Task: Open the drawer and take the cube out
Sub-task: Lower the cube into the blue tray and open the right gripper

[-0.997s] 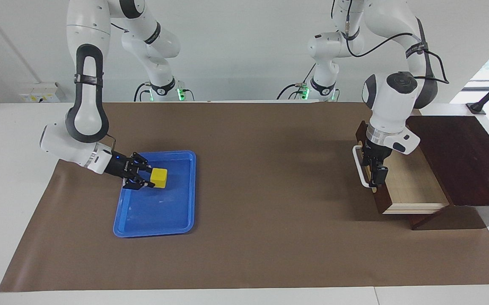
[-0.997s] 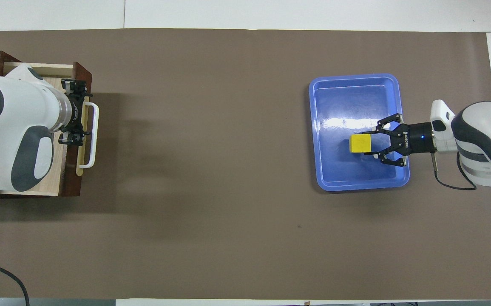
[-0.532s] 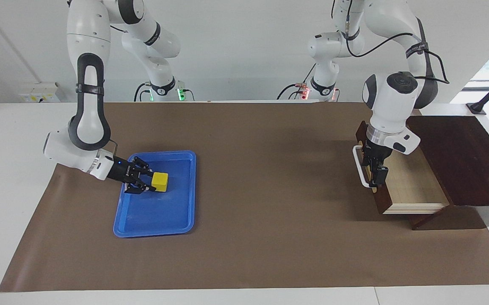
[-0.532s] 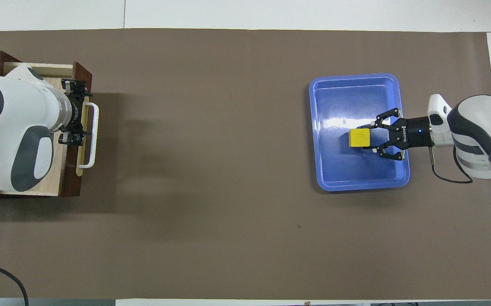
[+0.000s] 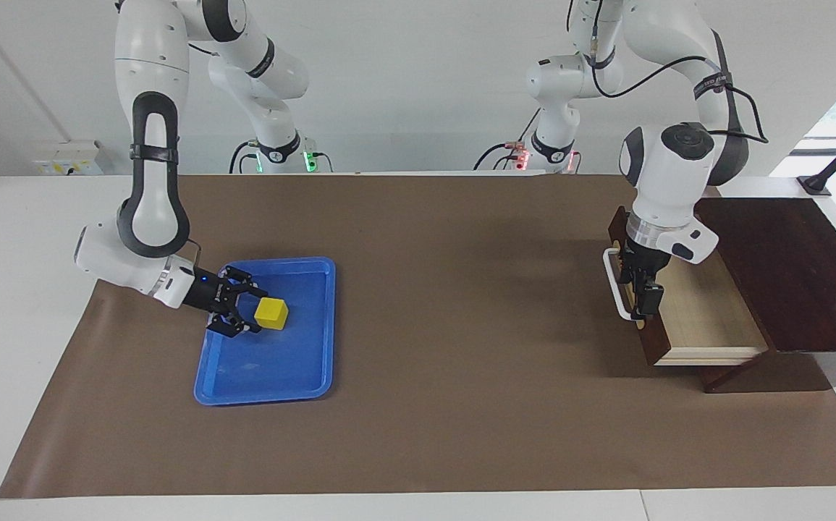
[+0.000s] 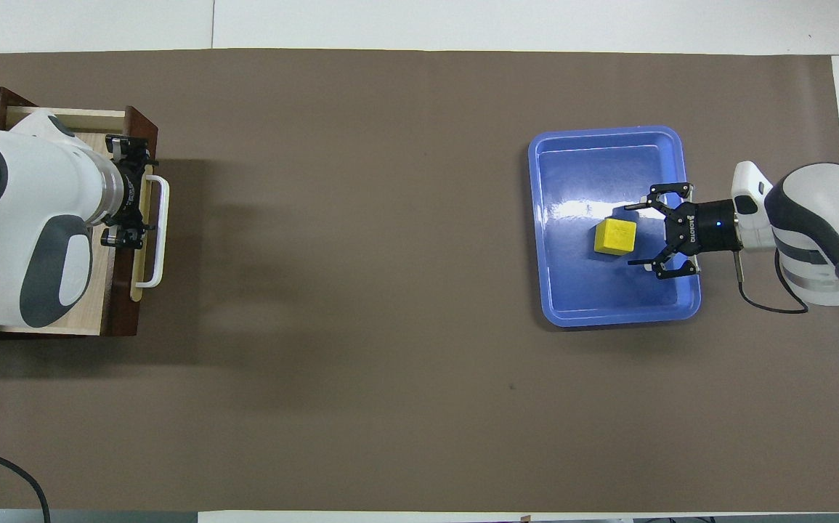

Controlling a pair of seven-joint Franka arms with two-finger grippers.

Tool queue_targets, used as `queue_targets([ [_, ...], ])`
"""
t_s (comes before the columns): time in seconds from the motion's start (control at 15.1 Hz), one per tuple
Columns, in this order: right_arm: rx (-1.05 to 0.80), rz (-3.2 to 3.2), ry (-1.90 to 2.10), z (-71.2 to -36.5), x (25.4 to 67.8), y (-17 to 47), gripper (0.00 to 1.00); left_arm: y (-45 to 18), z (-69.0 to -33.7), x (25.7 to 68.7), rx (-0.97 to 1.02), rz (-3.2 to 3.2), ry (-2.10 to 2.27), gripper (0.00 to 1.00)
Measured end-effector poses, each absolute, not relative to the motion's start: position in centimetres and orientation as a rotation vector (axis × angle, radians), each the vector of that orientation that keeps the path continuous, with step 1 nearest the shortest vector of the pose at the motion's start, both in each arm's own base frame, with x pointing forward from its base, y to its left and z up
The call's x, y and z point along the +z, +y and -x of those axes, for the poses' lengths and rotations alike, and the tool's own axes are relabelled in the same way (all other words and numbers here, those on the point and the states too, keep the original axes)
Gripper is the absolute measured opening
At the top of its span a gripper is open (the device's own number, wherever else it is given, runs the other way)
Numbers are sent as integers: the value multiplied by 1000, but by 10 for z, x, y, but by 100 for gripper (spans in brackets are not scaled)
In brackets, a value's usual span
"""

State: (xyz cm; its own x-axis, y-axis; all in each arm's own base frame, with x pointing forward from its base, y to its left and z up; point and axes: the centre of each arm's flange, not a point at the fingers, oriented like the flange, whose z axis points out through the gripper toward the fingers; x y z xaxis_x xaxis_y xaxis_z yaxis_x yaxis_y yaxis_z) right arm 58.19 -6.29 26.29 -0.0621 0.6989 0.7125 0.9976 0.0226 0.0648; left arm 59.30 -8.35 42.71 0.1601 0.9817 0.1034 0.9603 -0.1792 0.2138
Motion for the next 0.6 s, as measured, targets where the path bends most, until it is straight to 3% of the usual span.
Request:
queue_targets([
  [0.13,-793,1721,-1807,-581,263,-64,100,-86,-592,429,327,-2394,1914,100],
  [0.4,-796,1718,-1757,-582,271,-72,100,-106,-594,479,338,-2596,1820,100],
  [0.6,-775,1753,-1677,-593,294,-70,100,-99,-596,478,339,-2599,1825,100],
])
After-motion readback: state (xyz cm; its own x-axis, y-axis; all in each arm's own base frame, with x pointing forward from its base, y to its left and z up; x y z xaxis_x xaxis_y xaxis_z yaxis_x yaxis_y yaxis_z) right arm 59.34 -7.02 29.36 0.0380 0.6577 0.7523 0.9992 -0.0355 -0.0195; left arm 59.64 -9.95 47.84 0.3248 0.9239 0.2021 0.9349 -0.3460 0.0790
